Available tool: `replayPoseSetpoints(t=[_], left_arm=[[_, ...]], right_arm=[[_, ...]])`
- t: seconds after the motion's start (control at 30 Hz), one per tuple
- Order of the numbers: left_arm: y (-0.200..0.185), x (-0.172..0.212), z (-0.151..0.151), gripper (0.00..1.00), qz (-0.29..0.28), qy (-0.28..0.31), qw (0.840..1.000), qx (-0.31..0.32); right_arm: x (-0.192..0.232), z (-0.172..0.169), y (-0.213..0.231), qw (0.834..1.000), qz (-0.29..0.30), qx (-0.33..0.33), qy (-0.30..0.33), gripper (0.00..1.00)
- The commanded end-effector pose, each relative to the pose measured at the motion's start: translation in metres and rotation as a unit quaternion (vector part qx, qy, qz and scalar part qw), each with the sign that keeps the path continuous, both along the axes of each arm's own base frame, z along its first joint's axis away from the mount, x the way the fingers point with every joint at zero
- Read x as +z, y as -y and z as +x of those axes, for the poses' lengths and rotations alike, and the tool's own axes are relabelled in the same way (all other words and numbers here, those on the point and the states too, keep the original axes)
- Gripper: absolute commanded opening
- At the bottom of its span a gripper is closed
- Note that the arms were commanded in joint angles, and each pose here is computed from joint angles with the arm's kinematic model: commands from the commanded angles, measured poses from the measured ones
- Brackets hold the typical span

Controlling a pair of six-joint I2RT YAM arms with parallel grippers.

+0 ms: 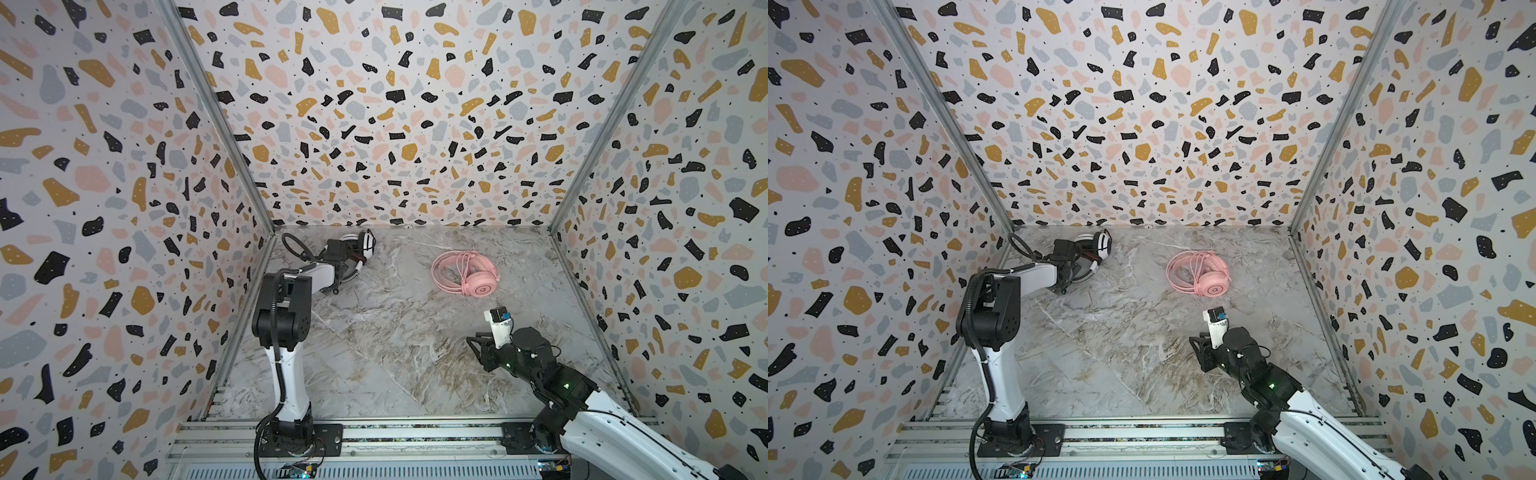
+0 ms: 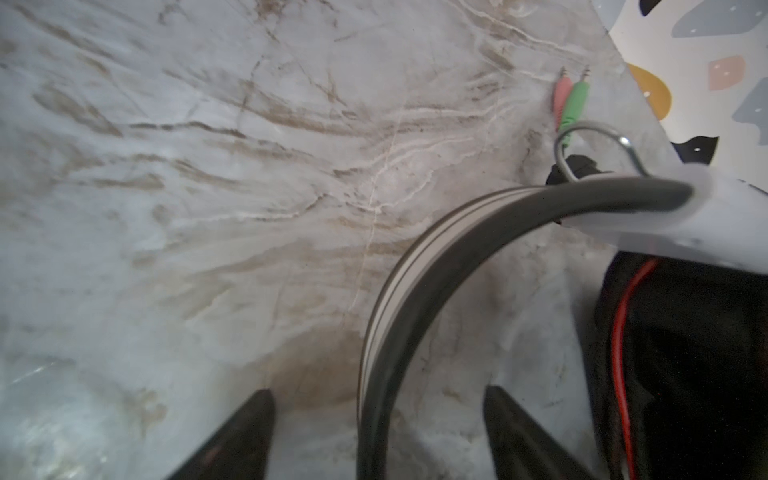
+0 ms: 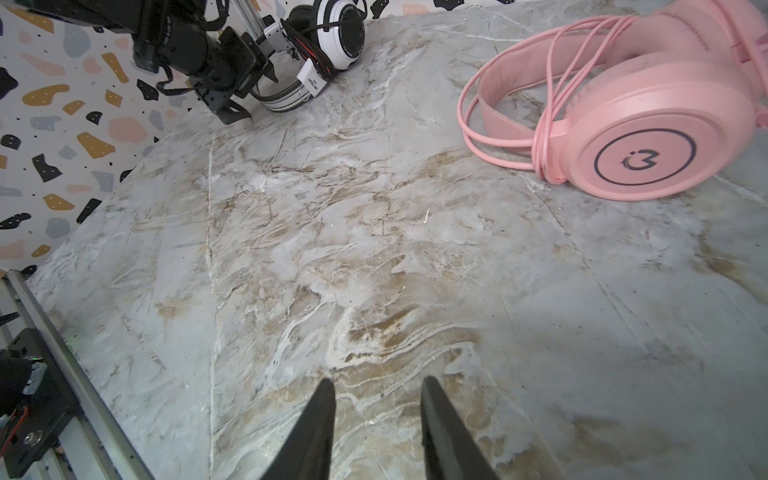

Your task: Wrap the headphones

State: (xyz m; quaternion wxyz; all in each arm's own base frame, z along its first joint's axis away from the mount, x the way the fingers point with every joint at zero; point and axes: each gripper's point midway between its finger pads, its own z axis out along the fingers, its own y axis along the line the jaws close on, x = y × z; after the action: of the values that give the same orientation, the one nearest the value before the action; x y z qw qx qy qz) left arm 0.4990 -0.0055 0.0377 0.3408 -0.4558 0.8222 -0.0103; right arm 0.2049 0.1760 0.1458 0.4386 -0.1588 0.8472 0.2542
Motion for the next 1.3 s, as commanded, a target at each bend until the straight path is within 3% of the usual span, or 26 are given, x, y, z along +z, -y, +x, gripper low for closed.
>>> replayPoseSetpoints(t=[0.0,0.13,0.23,0.37,0.5,0.63,0.73,0.87,0.97,1.13,1.23,1.27], left_arm=[[0.005,0.013,-0.004,0.91,0.002,0.013,0.999,-0.035],[-0.003,0.037,-0.027,0.91,0.02,0.052,0.998,-0.032],[-0.015,0.056,-0.049,0.92,0.047,0.082,0.995,-0.027],[-0.043,0.081,-0.089,0.92,0.126,0.108,0.986,-0.003],[-0.065,0.097,-0.134,0.93,0.18,0.133,0.974,0.022],[-0.078,0.114,-0.166,0.95,0.22,0.162,0.961,0.032],[-0.083,0.131,-0.184,1.0,0.265,0.184,0.946,0.017],[-0.097,0.147,-0.214,1.0,0.322,0.203,0.924,0.036],[-0.099,0.142,-0.231,1.0,0.348,0.23,0.908,0.032],[-0.104,0.122,-0.255,1.0,0.368,0.254,0.893,0.041],[-0.105,0.124,-0.263,1.0,0.367,0.283,0.885,0.049],[-0.104,0.125,-0.267,1.0,0.363,0.299,0.881,0.053]], right_arm=[[0.014,0.009,0.006,0.999,-0.005,-0.028,0.021,0.37],[0.034,0.024,0.026,0.994,-0.018,-0.092,0.052,0.37],[0.056,0.037,0.037,0.987,-0.02,-0.128,0.093,0.43],[0.07,0.052,0.052,0.979,-0.017,-0.169,0.116,0.49],[0.071,0.07,0.077,0.966,-0.025,-0.225,0.123,0.61],[0.064,0.087,0.126,0.934,-0.046,-0.327,0.135,0.77],[0.047,0.092,0.169,0.9,-0.053,-0.407,0.145,0.8],[0.023,0.095,0.208,0.874,-0.061,-0.453,0.163,0.82],[0.013,0.097,0.215,0.876,-0.052,-0.445,0.181,0.83],[0.017,0.088,0.22,0.855,-0.056,-0.439,0.272,0.83],[0.014,0.096,0.2,0.876,-0.064,-0.381,0.289,0.87],[0.022,0.097,0.193,0.876,-0.053,-0.364,0.312,0.95]])
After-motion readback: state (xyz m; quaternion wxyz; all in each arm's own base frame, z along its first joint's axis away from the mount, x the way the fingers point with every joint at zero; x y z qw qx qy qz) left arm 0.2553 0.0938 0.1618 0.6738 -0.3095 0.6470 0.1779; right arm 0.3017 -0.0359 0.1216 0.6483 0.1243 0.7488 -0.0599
